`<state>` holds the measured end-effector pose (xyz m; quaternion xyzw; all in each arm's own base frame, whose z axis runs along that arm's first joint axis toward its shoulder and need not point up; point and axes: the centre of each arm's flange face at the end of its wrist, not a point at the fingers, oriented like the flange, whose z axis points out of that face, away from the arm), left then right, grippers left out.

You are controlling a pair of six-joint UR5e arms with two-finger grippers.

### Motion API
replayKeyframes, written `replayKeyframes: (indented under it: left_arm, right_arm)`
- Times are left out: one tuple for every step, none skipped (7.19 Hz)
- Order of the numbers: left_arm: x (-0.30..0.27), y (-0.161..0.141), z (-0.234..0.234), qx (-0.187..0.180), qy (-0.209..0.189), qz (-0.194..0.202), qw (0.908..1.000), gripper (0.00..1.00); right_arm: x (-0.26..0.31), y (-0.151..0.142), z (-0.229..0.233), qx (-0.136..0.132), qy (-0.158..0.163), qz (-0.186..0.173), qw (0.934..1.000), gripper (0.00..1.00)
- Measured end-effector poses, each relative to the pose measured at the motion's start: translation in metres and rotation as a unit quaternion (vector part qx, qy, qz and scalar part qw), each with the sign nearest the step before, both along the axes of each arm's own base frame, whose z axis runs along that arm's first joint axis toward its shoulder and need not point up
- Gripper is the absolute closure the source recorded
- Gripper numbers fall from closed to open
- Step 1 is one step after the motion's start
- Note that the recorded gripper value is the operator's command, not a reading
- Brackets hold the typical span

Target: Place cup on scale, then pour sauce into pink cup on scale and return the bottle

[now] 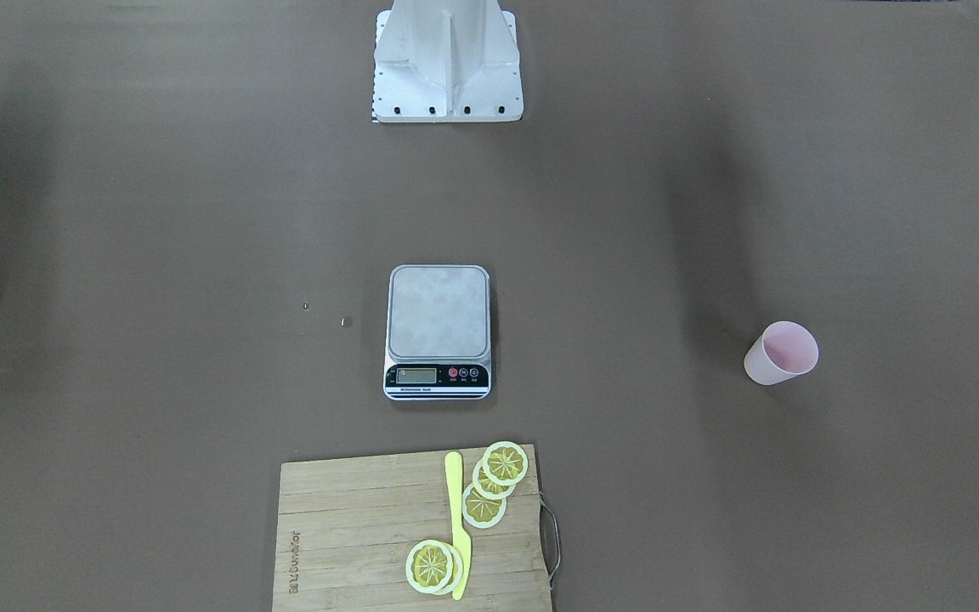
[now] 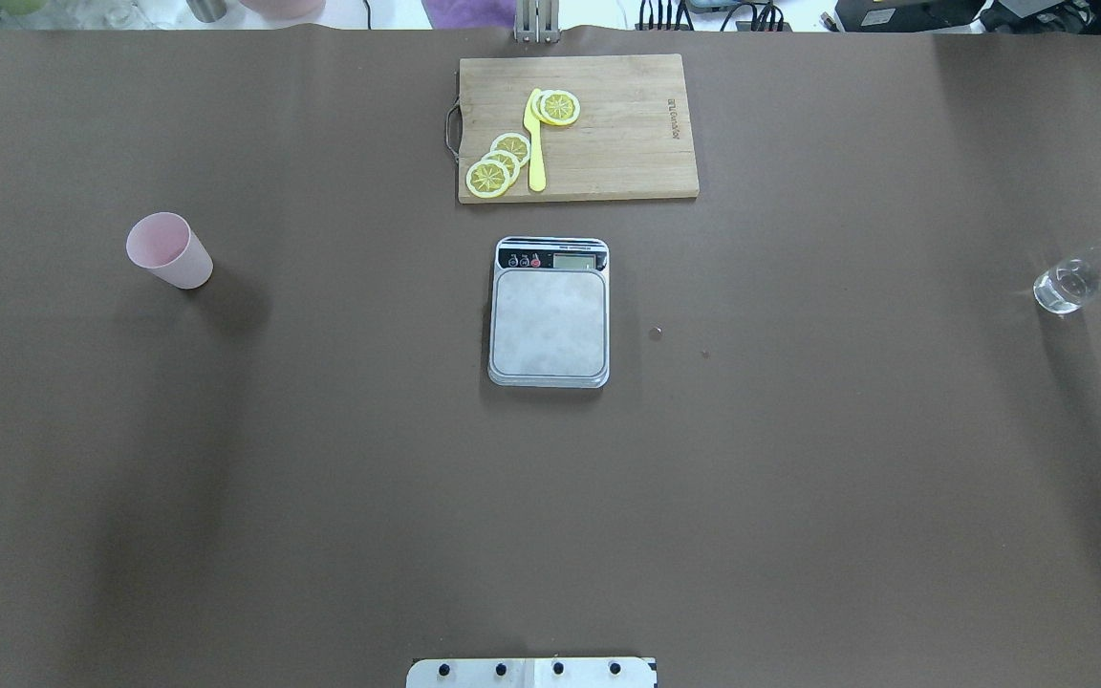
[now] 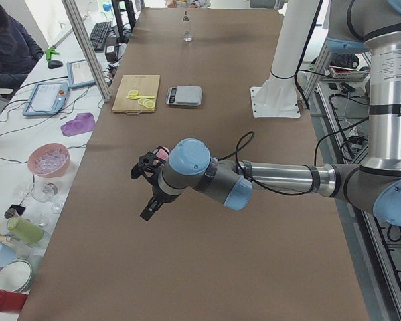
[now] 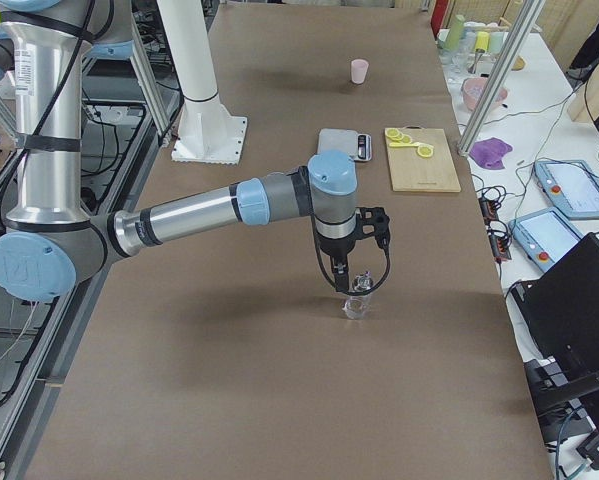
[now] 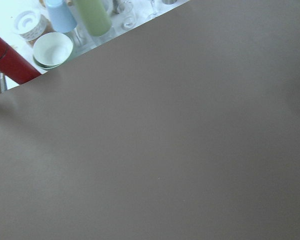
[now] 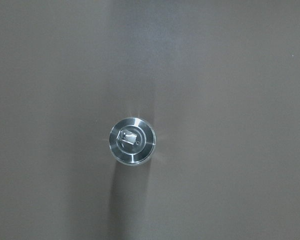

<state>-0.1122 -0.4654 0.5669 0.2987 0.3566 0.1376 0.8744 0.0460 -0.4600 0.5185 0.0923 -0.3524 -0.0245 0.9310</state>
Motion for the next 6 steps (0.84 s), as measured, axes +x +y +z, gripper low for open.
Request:
replayKeyframes:
  left_arm:
    - [0.02, -0.008, -0.012, 0.008, 0.014, 0.005, 0.9999, 0.03]
    - [0.053, -0.017, -0.023, 0.012, 0.028, 0.021, 0.9993, 0.02]
    - [0.088, -0.021, -0.029, 0.008, 0.042, 0.038, 0.9984, 0.02]
    - [0.119, -0.021, -0.03, 0.002, 0.054, 0.051, 0.9973, 0.02]
    - [0.142, -0.021, -0.029, -0.003, 0.058, 0.061, 0.9965, 0.02]
    - [0.161, -0.02, -0.028, -0.006, 0.053, 0.068, 0.9963, 0.02]
  right_arm:
    - [0.0, 0.001, 0.001, 0.009, -0.002, 0.003, 1.0, 0.0]
    - [-0.002, 0.005, 0.006, 0.008, -0.003, 0.005, 1.0, 0.0]
    - [-0.006, 0.007, 0.009, 0.001, -0.005, 0.009, 1.0, 0.0]
    - [-0.013, 0.012, 0.012, -0.003, -0.008, 0.019, 0.9998, 0.0]
    - [-0.02, 0.023, 0.02, 0.001, -0.015, 0.037, 0.9992, 0.0]
    - [-0.026, 0.039, 0.028, 0.007, -0.026, 0.055, 0.9981, 0.0]
